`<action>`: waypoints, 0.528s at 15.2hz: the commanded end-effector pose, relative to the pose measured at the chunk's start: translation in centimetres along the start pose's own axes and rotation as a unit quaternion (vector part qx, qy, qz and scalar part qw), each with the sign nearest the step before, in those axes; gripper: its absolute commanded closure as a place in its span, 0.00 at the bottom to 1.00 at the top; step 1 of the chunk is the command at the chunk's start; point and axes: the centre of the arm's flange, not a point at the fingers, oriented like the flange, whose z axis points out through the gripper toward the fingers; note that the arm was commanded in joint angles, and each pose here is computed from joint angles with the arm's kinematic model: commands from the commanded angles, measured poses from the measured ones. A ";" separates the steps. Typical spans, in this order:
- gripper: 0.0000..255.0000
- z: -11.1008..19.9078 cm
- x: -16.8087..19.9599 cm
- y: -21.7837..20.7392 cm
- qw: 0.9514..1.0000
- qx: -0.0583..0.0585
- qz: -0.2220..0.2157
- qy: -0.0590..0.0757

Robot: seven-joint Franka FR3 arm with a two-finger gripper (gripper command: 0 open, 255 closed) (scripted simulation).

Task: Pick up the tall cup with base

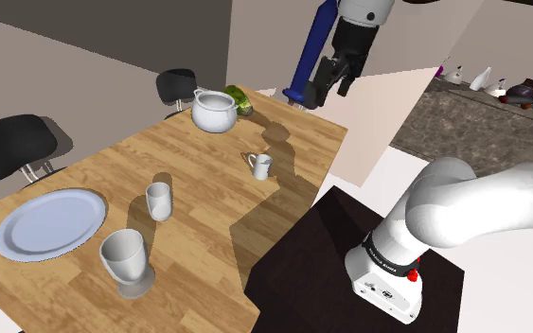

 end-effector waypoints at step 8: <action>0.00 5.5 2.3 -6.9 1.000 0.005 0.003 -0.002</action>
